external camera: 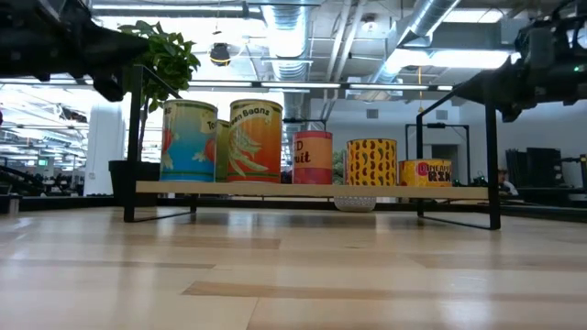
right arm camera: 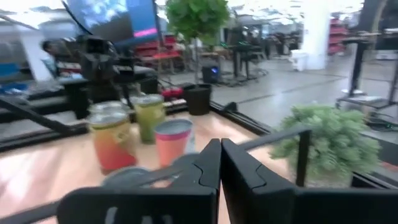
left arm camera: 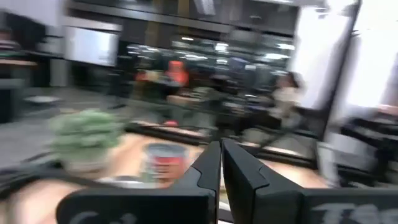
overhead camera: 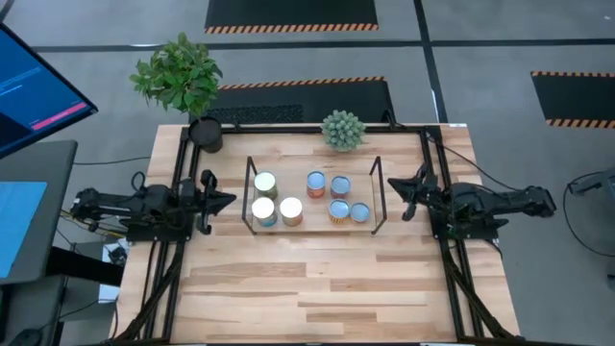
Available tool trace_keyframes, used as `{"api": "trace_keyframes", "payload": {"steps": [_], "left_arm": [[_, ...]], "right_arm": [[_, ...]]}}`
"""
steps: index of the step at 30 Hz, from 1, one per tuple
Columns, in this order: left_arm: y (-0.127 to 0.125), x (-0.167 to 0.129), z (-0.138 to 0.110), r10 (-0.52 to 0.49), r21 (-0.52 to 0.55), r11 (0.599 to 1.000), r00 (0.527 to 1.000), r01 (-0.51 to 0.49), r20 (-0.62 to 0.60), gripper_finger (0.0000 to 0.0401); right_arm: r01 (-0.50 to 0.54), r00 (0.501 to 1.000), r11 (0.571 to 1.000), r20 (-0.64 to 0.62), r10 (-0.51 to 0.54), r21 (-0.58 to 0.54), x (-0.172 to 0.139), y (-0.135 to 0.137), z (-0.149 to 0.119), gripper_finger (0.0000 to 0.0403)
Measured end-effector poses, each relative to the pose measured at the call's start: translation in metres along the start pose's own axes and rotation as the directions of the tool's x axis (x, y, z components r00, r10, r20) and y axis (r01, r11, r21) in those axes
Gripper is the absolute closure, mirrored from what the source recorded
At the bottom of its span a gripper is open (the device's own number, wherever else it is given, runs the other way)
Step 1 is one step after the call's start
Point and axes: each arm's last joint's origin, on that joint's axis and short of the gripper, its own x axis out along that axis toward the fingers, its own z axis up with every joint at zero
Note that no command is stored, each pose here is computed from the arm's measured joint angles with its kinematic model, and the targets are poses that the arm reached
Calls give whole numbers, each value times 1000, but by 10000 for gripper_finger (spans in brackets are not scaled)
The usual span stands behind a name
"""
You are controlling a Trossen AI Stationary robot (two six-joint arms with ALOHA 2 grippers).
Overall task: Pick and place cans onto a shelf
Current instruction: Return to Home Position
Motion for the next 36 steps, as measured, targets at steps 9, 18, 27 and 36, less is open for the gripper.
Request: {"api": "trace_keyframes", "payload": {"steps": [9, 18, 27, 36], "left_arm": [[-1, 0, -1, -42, 97, 994, 999, 43, -15, 393], [5, 1, 1, -88, 132, 987, 996, 87, -1, 393], [15, 1, -8, -67, 7, 998, 992, 68, -105, 393], [22, 1, -11, 138, 44, 990, 984, -134, -115, 393]], "right_arm": [[30, 998, 999, -61, -31, -21, 7, -7, -6, 370], [-21, 994, 1000, -105, 20, -2, 11, -9, -9, 370], [-31, 994, 999, -108, 26, -44, 10, -9, -9, 370], [-31, 994, 999, -106, 26, -44, 10, -9, -9, 370]]}}
